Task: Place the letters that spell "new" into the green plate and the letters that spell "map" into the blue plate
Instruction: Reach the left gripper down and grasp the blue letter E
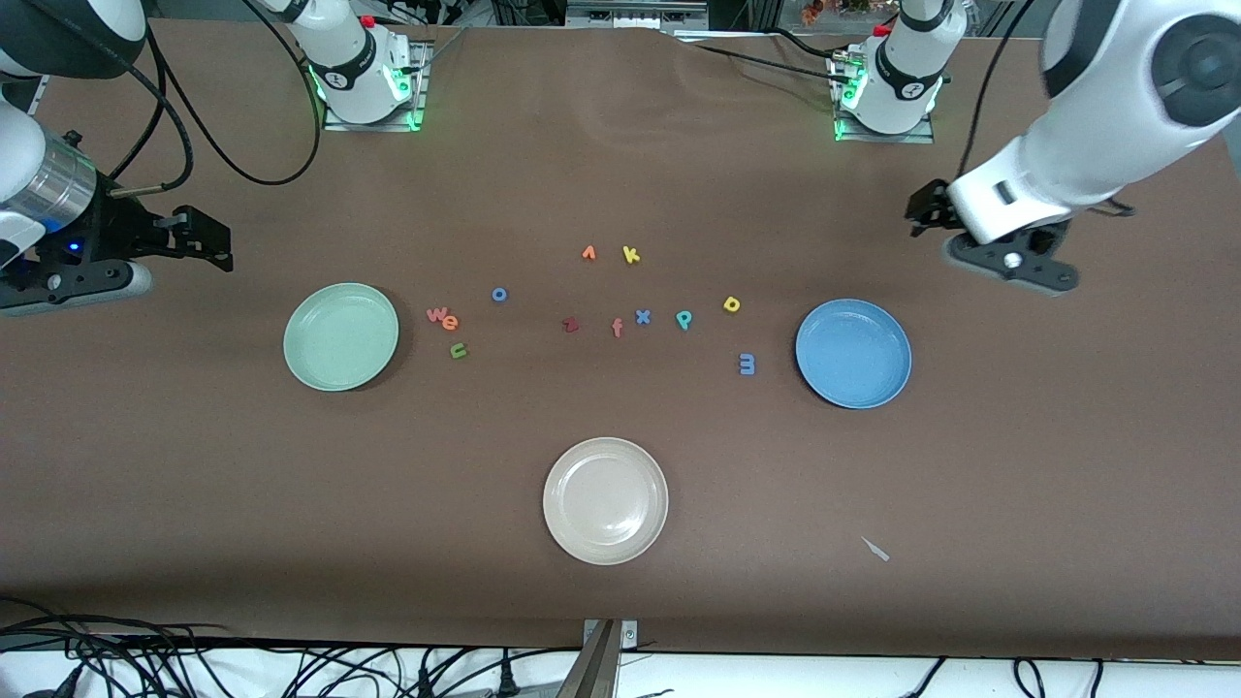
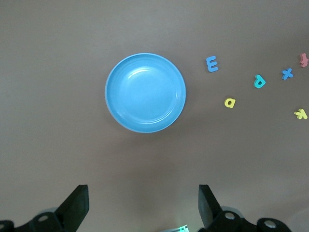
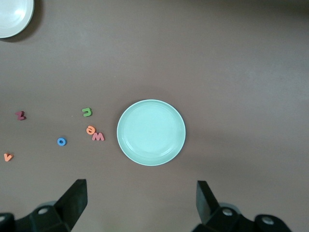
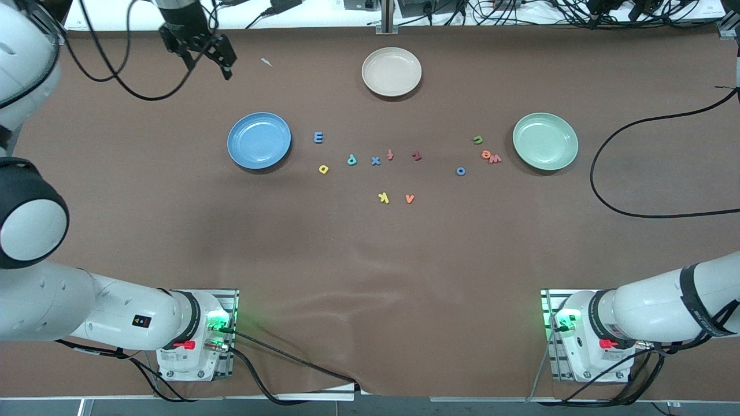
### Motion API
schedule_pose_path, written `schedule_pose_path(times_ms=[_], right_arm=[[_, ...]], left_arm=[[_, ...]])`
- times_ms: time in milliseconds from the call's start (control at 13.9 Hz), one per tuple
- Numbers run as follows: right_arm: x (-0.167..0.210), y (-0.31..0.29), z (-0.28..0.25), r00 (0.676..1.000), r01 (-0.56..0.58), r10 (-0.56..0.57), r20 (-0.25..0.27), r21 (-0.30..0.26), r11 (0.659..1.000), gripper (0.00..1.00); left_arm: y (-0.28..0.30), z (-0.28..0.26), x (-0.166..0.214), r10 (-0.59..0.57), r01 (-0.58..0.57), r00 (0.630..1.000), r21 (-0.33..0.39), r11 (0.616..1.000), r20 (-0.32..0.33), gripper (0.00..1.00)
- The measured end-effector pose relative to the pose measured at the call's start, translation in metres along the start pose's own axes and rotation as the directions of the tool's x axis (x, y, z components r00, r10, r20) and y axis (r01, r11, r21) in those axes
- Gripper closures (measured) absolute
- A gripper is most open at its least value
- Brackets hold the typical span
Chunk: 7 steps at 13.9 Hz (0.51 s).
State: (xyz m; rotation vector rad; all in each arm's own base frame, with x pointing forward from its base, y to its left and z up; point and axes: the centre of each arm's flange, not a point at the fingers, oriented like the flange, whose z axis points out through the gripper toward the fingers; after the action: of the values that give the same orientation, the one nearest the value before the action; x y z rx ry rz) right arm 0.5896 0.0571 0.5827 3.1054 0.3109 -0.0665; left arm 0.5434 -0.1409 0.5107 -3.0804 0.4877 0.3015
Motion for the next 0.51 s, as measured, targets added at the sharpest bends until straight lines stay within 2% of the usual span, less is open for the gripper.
schedule_pose_path(times_ms=[216, 505], right_arm=[[0.000, 0.000, 0.000, 1.000, 0.000, 0.000, -0.001, 0.000, 1.000, 0.00], [0.001, 0.000, 0.000, 1.000, 0.000, 0.000, -0.002, 0.000, 1.000, 0.00]], left_arm=[[0.029, 0.043, 0.050, -0.048, 0.048, 0.998, 0.003, 0.999, 0.027, 0.00], [0.079, 0.152, 0.133, -0.088, 0.086, 0.987, 0.019, 0.996, 0.135, 0.00]])
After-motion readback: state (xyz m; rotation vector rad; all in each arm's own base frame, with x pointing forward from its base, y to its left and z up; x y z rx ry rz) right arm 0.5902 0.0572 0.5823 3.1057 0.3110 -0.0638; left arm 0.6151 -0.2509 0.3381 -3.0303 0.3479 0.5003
